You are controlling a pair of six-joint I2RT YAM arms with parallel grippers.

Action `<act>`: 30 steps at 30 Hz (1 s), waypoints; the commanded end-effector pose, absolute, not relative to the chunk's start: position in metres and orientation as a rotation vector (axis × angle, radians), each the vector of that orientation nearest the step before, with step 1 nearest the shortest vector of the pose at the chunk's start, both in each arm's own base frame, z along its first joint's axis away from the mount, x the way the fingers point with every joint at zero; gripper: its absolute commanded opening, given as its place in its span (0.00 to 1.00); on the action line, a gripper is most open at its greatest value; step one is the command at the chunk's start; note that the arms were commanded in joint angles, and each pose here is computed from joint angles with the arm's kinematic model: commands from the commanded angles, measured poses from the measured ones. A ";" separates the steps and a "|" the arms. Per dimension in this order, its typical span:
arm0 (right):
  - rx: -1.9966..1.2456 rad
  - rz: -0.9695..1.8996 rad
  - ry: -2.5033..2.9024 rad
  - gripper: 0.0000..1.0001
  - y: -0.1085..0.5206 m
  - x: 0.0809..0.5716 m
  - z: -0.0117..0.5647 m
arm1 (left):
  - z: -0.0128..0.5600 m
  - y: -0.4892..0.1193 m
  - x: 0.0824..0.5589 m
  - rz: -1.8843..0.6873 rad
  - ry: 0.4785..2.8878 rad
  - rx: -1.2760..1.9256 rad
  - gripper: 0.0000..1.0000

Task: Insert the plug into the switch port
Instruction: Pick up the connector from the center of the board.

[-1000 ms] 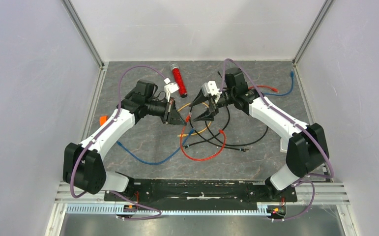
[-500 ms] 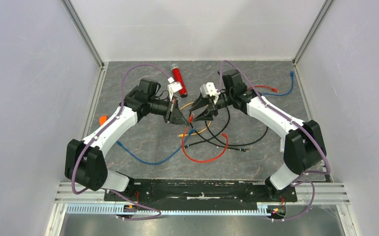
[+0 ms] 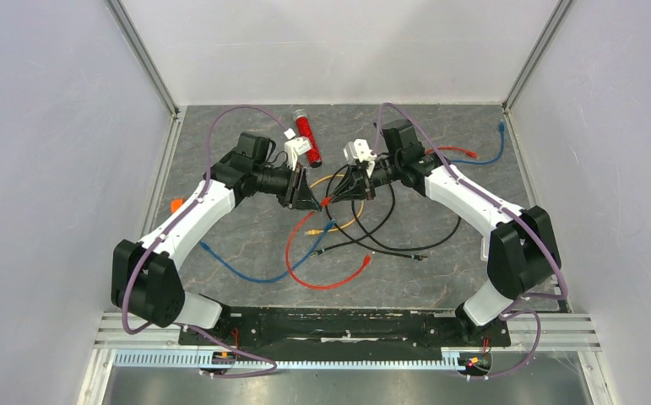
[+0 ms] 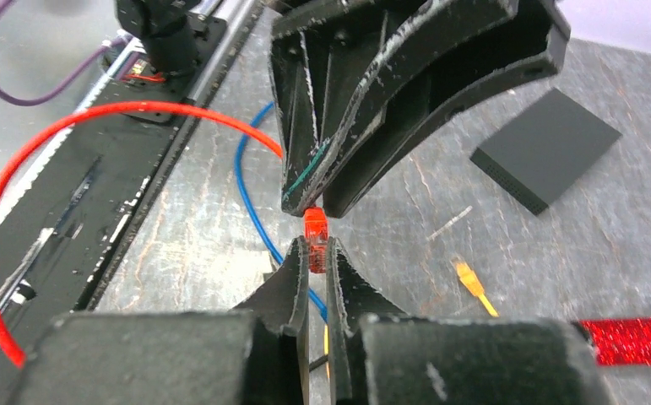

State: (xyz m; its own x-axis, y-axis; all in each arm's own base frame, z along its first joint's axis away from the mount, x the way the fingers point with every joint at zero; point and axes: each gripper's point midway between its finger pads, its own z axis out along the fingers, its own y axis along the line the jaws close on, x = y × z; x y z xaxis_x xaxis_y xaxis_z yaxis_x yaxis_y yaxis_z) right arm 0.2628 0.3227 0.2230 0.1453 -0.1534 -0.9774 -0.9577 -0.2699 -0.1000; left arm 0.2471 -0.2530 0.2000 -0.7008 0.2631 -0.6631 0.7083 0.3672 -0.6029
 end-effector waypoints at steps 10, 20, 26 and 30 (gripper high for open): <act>-0.861 1.153 1.761 0.00 0.329 0.340 0.237 | 0.264 -0.235 0.279 -0.522 1.539 0.979 0.45; -0.514 1.375 1.935 0.00 0.332 0.331 0.249 | 0.235 -0.225 0.282 -0.273 1.369 1.067 0.49; -0.507 1.429 1.907 0.00 0.332 0.322 0.252 | 0.230 -0.232 0.295 -0.260 1.365 1.069 0.48; -0.525 1.436 1.908 0.00 0.331 0.316 0.245 | 0.230 -0.237 0.296 -0.278 1.349 1.061 0.48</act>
State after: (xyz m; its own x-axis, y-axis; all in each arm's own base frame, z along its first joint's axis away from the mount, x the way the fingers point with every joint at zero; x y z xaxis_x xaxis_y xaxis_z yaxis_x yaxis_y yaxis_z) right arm 0.3247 0.3313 0.2200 -0.7180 0.0472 -0.6944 -0.6344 0.3660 0.6808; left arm 0.2860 -0.2309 0.2034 0.1564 0.4299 -0.8892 0.7593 0.5234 0.3867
